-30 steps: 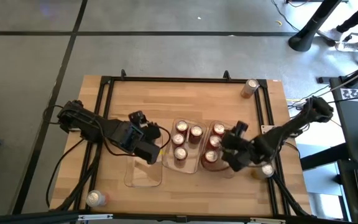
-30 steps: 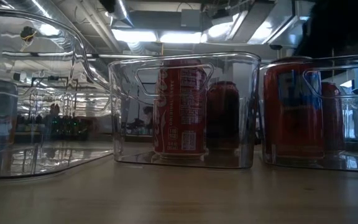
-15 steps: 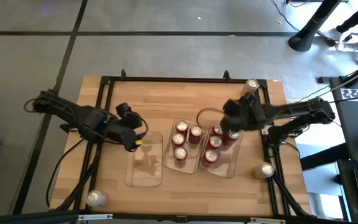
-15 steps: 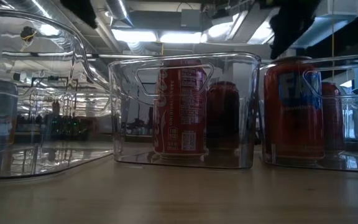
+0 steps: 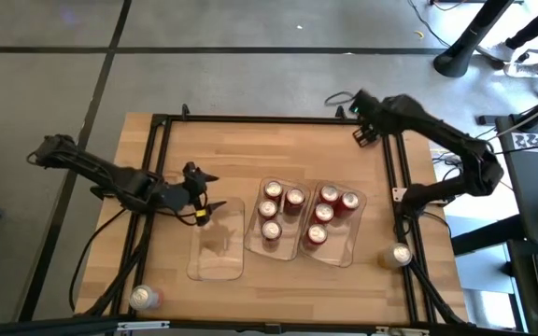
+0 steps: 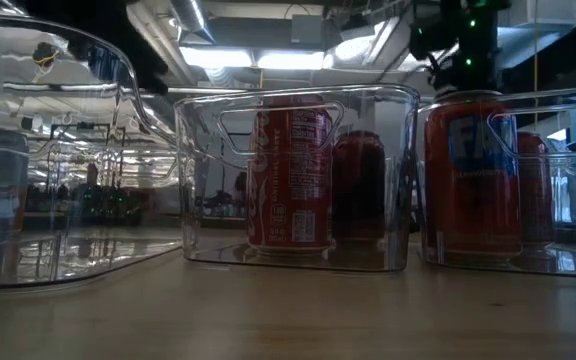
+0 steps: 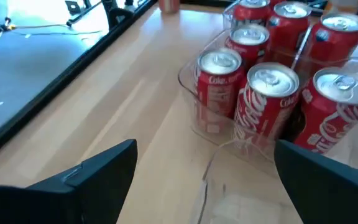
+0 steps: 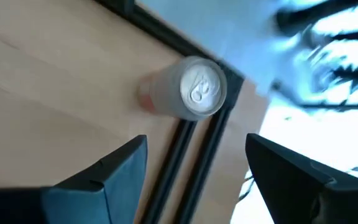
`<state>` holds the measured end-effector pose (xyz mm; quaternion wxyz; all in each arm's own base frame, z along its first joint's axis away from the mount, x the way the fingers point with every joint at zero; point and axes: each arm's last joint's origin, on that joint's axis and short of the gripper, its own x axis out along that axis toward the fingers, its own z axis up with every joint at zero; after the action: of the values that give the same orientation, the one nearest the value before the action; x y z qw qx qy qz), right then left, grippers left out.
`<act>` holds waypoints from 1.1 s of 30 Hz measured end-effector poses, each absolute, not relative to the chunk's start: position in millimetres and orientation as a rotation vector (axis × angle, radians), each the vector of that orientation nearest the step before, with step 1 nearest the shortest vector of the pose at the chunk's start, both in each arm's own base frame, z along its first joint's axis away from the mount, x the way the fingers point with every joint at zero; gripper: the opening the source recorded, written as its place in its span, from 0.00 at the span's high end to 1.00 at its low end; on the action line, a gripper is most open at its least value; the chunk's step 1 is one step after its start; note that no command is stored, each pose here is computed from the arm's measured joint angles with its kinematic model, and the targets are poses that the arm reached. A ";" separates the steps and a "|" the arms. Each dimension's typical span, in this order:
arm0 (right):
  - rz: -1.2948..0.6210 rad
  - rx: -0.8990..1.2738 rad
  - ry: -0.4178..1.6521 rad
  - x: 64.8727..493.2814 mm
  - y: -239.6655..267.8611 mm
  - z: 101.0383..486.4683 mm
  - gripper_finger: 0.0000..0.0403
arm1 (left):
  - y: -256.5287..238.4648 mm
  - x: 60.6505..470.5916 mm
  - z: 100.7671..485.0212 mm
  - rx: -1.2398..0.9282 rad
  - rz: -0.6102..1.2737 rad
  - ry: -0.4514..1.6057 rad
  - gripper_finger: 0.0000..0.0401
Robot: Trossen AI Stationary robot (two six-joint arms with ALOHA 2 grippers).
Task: Sort soda cans
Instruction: Put the top right orange white soda can into the left transparent bin
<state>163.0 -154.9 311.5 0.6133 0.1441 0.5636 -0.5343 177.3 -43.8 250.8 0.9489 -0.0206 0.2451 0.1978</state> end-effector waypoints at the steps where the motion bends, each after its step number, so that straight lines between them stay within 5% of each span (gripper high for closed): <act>1: -1.228 0.378 1.294 157.2 -162.4 311.2 0.32 | -43.7 177.1 244.6 -0.055 0.406 0.496 0.09; 10: -1.183 0.481 1.223 140.5 -184.8 319.1 0.32 | -40.0 169.0 202.2 -0.066 0.458 0.531 0.09; 20: -1.150 0.519 1.113 153.8 -198.4 314.8 0.32 | -38.6 168.0 200.1 -0.008 0.460 0.554 0.09; 29: -1.213 0.412 1.127 169.5 -221.9 298.3 0.03 | -37.4 164.5 189.7 0.008 0.463 0.580 0.09; 33: -1.282 0.388 1.187 165.5 -229.4 291.2 0.07 | -37.7 165.5 190.9 0.008 0.458 0.568 0.09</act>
<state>165.5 -229.4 291.2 0.6256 0.1693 0.5174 -0.5588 165.5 -37.7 190.9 0.9342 0.0038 0.2776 0.2241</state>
